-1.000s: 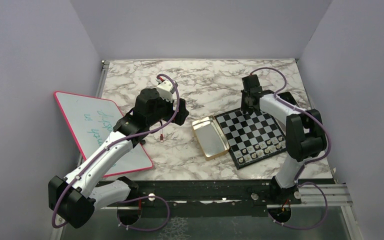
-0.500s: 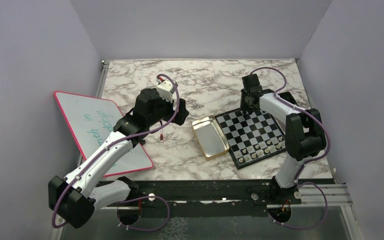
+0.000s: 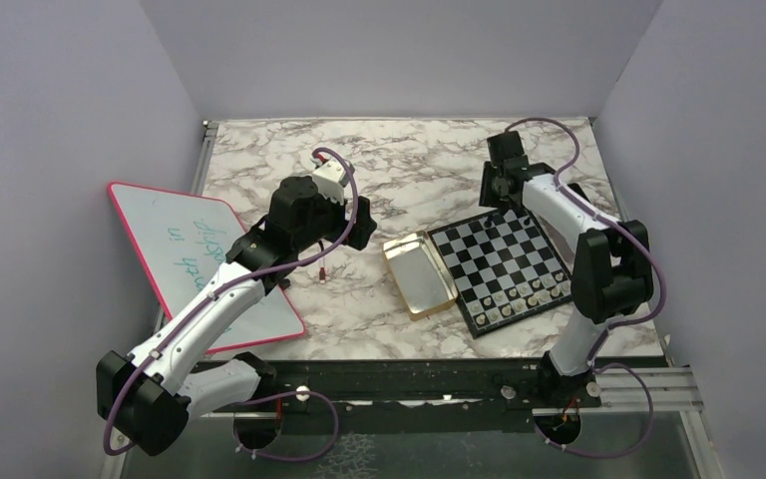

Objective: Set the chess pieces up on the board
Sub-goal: Place the chess piece on the chessboard.

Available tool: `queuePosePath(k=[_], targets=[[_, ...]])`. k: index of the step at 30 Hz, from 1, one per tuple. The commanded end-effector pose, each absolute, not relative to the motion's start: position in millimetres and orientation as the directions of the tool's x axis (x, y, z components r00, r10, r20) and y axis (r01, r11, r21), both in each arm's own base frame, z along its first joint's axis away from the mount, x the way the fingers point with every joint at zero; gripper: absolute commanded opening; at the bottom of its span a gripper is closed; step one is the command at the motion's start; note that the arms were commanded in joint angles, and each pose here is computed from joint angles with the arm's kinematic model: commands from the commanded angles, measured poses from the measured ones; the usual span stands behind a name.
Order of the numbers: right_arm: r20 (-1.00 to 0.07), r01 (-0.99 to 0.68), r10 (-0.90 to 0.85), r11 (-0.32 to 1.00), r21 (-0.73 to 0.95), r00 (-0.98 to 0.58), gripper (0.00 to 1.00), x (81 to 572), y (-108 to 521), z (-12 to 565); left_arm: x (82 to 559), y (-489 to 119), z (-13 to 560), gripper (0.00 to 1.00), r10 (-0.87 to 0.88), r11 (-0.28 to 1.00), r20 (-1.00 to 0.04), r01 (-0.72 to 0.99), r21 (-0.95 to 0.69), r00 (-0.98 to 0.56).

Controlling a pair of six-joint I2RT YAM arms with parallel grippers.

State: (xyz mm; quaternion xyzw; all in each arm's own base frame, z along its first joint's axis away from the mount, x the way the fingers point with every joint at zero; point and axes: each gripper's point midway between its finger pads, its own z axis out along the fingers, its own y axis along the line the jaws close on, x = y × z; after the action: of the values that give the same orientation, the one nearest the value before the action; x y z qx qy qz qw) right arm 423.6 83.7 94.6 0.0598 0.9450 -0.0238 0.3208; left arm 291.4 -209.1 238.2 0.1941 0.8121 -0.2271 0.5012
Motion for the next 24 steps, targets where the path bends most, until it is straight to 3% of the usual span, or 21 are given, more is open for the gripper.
queuePosePath(k=[1, 5, 15, 24], targets=[[-0.664, 0.189, 0.106, 0.980, -0.055, -0.740, 0.45, 425, 64, 130, 292, -206, 245, 0.99, 0.080, 0.827, -0.917, 0.539, -0.158, -0.391], [-0.729, 0.246, 0.113, 0.966, -0.078, -0.675, 0.45, 428, 45, 151, 291, -208, 244, 0.99, 0.076, 0.823, -0.914, 0.542, -0.168, -0.398], [-0.757, 0.458, 0.287, 0.889, -0.018, -0.587, 0.39, 441, -62, 167, 286, -211, 250, 0.99, 0.059, 0.809, -0.917, 0.557, -0.188, -0.395], [-0.746, 0.579, 0.368, 0.815, -0.028, -0.555, 0.35, 446, -123, 133, 282, -218, 251, 0.99, 0.056, 0.782, -0.911, 0.586, -0.214, -0.408]])
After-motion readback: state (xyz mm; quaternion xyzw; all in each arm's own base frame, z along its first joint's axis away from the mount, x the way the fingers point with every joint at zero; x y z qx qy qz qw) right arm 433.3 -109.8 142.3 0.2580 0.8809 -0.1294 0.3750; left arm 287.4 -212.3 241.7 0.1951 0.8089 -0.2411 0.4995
